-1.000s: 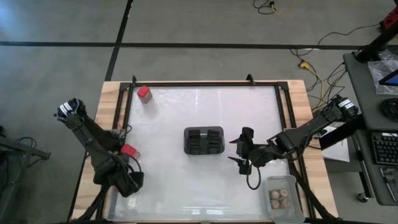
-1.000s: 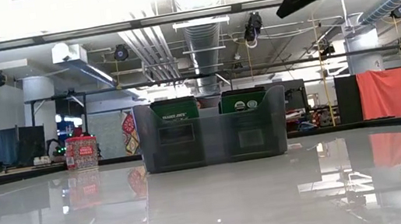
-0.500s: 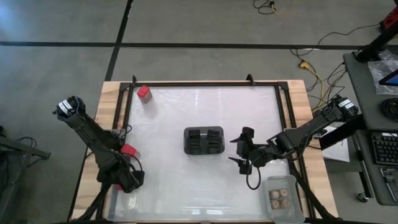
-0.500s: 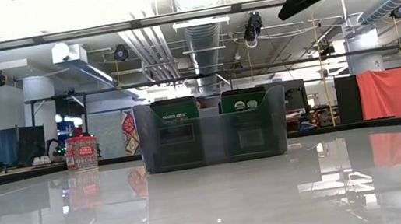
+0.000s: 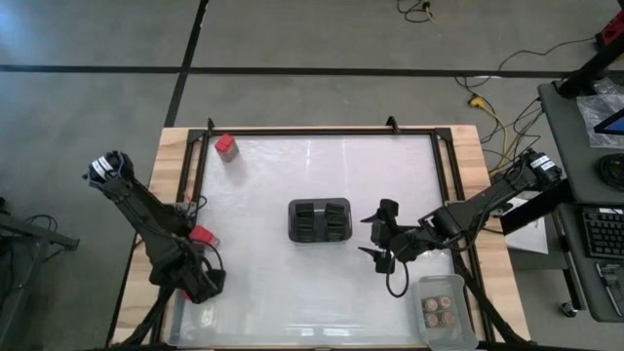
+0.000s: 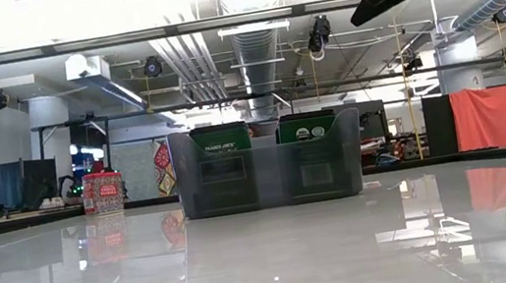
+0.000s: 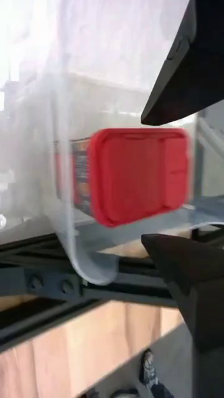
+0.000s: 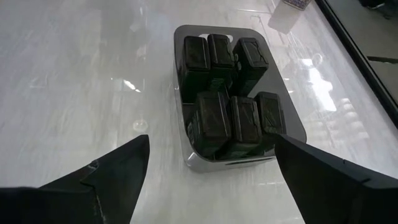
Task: Sort spices by type
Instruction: Put the red seasoning can into the transparent bin
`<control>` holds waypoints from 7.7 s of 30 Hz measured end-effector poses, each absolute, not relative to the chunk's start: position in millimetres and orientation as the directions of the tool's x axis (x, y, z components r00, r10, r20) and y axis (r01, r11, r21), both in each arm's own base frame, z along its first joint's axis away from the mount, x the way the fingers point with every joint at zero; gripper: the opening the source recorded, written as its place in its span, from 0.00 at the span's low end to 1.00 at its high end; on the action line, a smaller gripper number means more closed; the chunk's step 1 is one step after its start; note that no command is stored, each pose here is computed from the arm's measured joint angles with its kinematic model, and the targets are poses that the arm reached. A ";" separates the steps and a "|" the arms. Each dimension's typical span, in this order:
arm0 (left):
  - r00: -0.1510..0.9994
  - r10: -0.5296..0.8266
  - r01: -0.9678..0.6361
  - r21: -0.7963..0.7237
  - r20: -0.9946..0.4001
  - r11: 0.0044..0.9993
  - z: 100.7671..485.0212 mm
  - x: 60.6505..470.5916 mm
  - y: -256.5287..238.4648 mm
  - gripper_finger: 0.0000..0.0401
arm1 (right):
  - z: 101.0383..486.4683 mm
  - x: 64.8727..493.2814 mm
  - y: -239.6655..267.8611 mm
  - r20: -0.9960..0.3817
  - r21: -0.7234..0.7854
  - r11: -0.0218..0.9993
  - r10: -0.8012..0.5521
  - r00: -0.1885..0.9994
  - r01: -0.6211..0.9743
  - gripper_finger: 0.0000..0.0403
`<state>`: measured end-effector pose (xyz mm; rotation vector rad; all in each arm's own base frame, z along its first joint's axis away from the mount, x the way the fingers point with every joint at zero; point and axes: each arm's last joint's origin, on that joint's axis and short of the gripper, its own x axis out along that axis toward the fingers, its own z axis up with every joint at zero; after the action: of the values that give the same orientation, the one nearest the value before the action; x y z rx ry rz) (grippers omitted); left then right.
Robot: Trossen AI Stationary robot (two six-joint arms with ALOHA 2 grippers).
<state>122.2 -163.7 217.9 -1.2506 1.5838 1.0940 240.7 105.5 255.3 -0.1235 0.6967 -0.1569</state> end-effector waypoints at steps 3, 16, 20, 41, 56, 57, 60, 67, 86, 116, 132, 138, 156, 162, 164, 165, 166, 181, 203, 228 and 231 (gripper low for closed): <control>-0.169 -0.270 -0.980 0.132 -0.948 0.148 236.2 122.8 -164.4 0.72 | 255.3 240.7 105.5 -0.628 -0.165 0.981 -0.185 0.756 0.102 0.84; -0.028 0.115 -0.999 0.024 -0.993 -0.033 293.7 140.3 -131.4 0.71 | 255.4 240.7 105.5 -0.627 -0.155 0.981 -0.187 0.756 0.114 0.82; -0.083 0.152 -0.993 0.070 -0.985 -0.094 280.1 150.3 -114.6 0.70 | 255.3 240.6 105.4 -0.627 -0.160 0.981 -0.187 0.756 0.111 0.84; -0.203 0.210 -0.934 0.125 -0.956 -0.336 248.9 151.1 -83.2 0.70 | 241.0 232.7 103.4 -0.689 -0.196 0.977 -0.196 0.697 0.081 0.85; -0.238 0.179 -0.904 0.150 -0.955 -0.400 214.3 151.5 -69.8 0.70 | 231.4 229.0 103.2 -0.703 -0.202 0.976 -0.200 0.682 0.078 0.84; -0.238 0.178 -0.904 0.151 -0.955 -0.400 212.2 151.1 -69.5 0.70 | 231.4 229.0 103.2 -0.703 -0.202 0.976 -0.200 0.682 0.078 0.84; -0.237 0.169 -0.903 0.153 -0.957 -0.401 209.0 150.9 -69.6 0.70 | 231.4 229.0 103.2 -0.703 -0.202 0.976 -0.200 0.682 0.078 0.85; -0.228 0.164 -0.908 0.149 -0.960 -0.391 208.4 151.7 -70.0 0.70 | 231.5 229.0 103.2 -0.704 -0.200 0.977 -0.199 0.682 0.078 0.84; 0.037 0.282 -0.995 -0.062 -0.959 -0.079 246.0 175.9 -74.9 0.70 | 231.8 229.4 103.5 -0.701 -0.197 0.977 -0.196 0.686 0.078 0.85; -0.155 0.212 0.381 0.140 -0.965 0.914 249.3 189.0 -83.6 0.72 | 236.9 235.5 106.9 -0.663 -0.099 0.991 -0.135 0.736 0.093 0.86; -0.230 0.189 0.516 0.045 -0.955 0.855 217.2 184.0 -66.3 0.80 | 238.1 236.3 107.4 -0.645 -0.010 0.982 -0.151 0.749 0.189 0.87; -0.252 0.195 0.520 0.037 -0.948 0.853 199.4 177.9 -62.9 0.80 | 237.9 236.2 107.4 -0.647 -0.001 0.981 -0.150 0.747 0.196 0.87; -0.209 0.179 0.568 0.029 -0.961 0.823 190.9 179.8 -63.7 0.70 | 237.9 236.2 107.4 -0.648 -0.006 0.982 -0.149 0.747 0.191 0.87; -0.210 0.179 0.568 0.029 -0.961 0.822 190.7 179.8 -63.7 0.56 | 237.9 236.2 107.4 -0.648 -0.006 0.982 -0.149 0.747 0.191 0.87; -0.211 0.176 0.554 0.030 -0.962 0.832 190.9 179.8 -63.8 0.52 | 237.9 236.2 107.4 -0.648 -0.006 0.982 -0.149 0.747 0.191 0.87; -0.211 0.169 0.545 0.027 -0.963 0.838 191.7 180.2 -64.2 0.51 | 237.9 236.2 107.4 -0.648 -0.006 0.982 -0.149 0.747 0.191 0.87; -0.207 0.160 0.531 0.027 -0.965 0.847 193.4 181.5 -64.9 0.51 | 237.9 236.2 107.4 -0.648 -0.006 0.982 -0.149 0.747 0.190 0.87; -0.004 -0.116 -0.321 -0.109 -0.993 0.941 303.0 214.3 -83.3 0.52 | 237.9 236.2 107.4 -0.648 -0.009 0.982 -0.149 0.747 0.189 0.87; -0.156 -0.238 -0.949 0.078 -0.959 0.305 294.0 163.0 -166.4 0.52 | 237.2 235.6 107.7 -0.659 -0.092 0.991 -0.133 0.740 0.096 0.87; -0.083 -0.220 -0.993 0.062 -0.972 0.100 280.4 167.1 -169.7 0.52 | 231.2 223.4 120.9 -0.745 -0.052 0.998 -0.008 0.667 -0.047 0.87; -0.082 -0.222 -0.994 0.064 -0.972 0.087 279.8 167.7 -170.4 0.52 | 230.9 222.5 121.9 -0.746 -0.054 0.997 -0.006 0.666 -0.052 0.87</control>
<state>167.7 -170.4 279.8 -1.2771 1.4673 1.0870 222.5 121.9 230.9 -0.0725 0.8424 0.0262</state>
